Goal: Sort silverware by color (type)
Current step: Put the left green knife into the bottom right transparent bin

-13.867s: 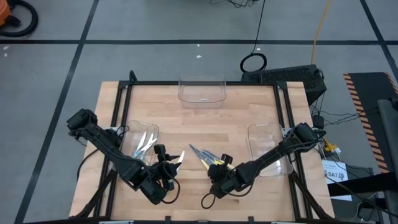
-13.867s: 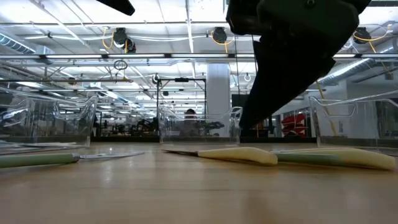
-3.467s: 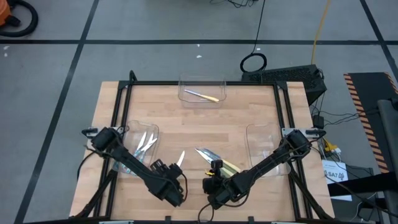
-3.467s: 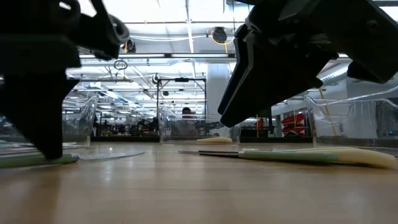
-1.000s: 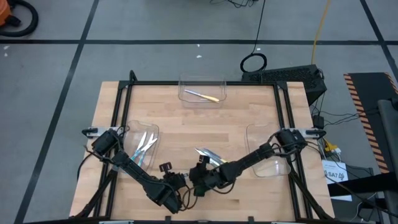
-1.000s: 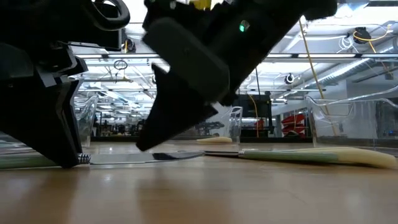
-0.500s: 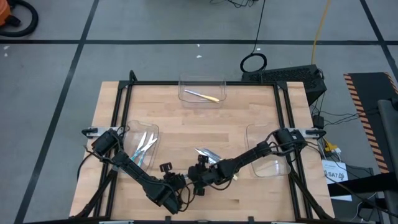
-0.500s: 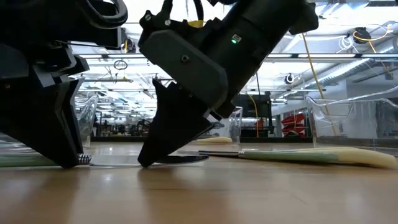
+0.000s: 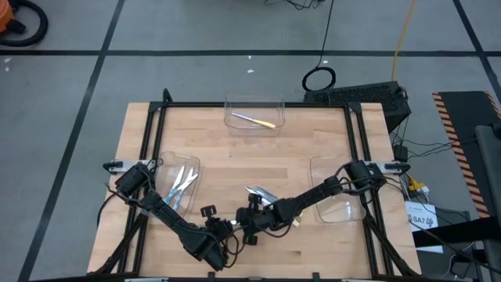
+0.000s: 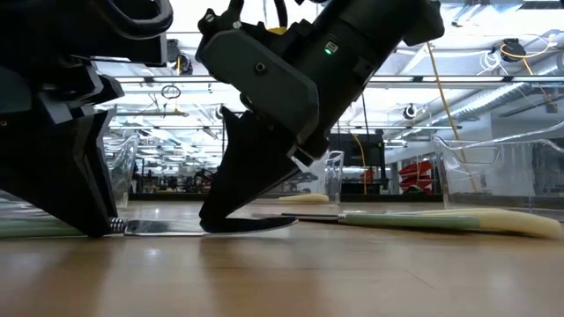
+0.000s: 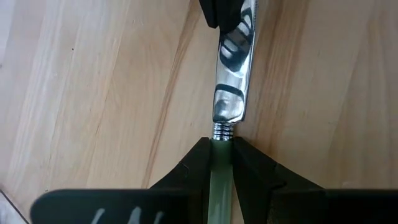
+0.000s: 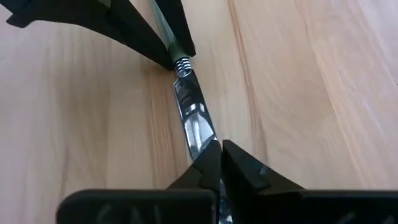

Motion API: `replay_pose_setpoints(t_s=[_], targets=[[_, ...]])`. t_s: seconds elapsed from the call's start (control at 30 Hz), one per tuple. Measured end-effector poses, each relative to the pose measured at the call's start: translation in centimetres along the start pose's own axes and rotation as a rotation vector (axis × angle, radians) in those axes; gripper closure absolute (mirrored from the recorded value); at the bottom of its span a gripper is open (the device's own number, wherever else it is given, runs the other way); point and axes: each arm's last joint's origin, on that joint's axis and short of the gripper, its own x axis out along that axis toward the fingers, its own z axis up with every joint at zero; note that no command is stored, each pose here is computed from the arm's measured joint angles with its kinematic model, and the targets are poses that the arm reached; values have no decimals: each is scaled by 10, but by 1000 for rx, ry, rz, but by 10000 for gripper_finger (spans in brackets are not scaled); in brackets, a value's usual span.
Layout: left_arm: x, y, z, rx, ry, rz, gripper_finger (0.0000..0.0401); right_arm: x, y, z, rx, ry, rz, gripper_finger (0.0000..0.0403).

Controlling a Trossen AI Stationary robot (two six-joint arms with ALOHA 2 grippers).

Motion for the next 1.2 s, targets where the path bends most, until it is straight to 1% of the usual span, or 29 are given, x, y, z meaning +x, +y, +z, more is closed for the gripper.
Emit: replay_pose_setpoints(t_s=[0.17, 0.27, 0.37, 0.5, 0.63, 0.73, 0.83, 0.93, 1.0, 1.1, 1.2], targets=[[0, 0, 0, 14, -9, 3, 345, -4, 1, 2, 28, 13, 32, 395], [-1, -1, -1, 28, -16, 2, 345, -5, 2, 2, 46, 12, 32, 378], [-1, -2, -1, 34, -27, -1, 345, -6, 4, 0, 26, 4, 14, 346], [-3, -4, -3, 44, -40, 9, 345, -7, 6, -2, 15, -13, -25, 290], [-3, -4, -3, 66, -56, 23, 347, -9, 6, -2, 62, -9, -29, 242], [-4, -4, -3, 77, -58, 27, 347, -9, 5, -4, 81, 16, -48, 219], [-4, -4, -3, 92, -63, 31, 347, -10, 5, -5, 73, 34, -41, 209], [-4, -4, -3, 98, -66, 33, 347, -10, 5, -5, 71, 45, -21, 214], [-4, -4, -4, 102, -69, 36, 347, -10, 4, -5, 70, 47, -25, 232], [-5, -4, -4, 104, -75, 41, 347, -10, 3, -6, 70, 57, -34, 276], [-5, -4, -4, 103, -75, 40, 347, -11, 1, -6, 60, 71, -40, 333]])
